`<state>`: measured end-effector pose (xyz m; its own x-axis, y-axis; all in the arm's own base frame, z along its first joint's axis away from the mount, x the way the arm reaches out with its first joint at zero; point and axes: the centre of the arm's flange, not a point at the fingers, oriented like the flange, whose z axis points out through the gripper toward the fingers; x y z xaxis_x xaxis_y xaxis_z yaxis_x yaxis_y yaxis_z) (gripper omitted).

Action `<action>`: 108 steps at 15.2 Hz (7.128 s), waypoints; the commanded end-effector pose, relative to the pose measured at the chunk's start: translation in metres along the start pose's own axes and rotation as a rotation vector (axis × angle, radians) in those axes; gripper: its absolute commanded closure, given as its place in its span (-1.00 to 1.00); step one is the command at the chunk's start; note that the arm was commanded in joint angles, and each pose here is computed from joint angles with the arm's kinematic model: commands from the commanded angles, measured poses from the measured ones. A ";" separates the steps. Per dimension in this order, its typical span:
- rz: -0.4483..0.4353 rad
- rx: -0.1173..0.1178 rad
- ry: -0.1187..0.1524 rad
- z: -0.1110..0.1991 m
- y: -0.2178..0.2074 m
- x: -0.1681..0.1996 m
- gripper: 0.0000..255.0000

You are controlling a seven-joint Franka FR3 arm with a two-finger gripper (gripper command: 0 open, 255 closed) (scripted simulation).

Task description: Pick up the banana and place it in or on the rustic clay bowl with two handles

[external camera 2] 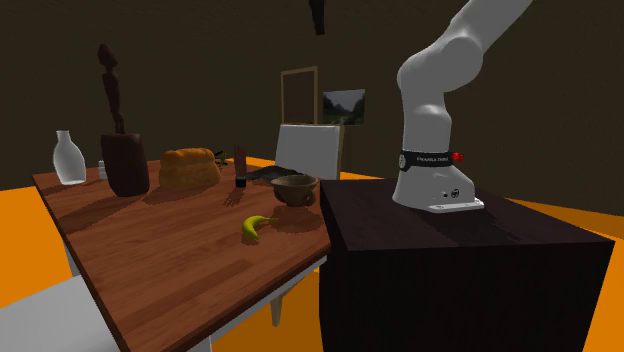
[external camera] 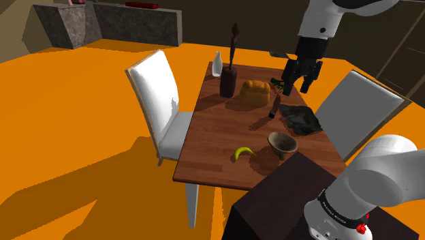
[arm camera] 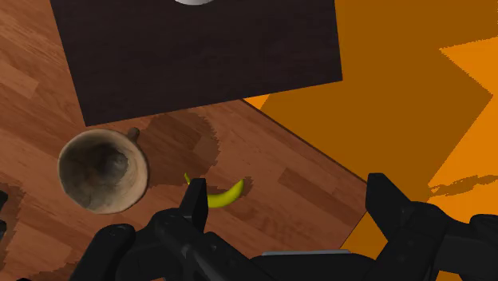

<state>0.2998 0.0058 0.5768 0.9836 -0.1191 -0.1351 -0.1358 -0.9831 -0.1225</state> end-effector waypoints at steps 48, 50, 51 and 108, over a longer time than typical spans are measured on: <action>-0.591 -0.113 -0.010 0.449 0.126 0.249 -1.00; -0.591 -0.113 -0.010 0.449 0.126 0.249 -1.00; -0.591 -0.113 -0.010 0.449 0.126 0.249 -1.00; -0.591 -0.113 -0.010 0.268 0.225 0.172 1.00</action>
<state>0.4140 -0.1855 0.2630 0.8883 0.4511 -0.0859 0.4459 -0.8920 -0.0739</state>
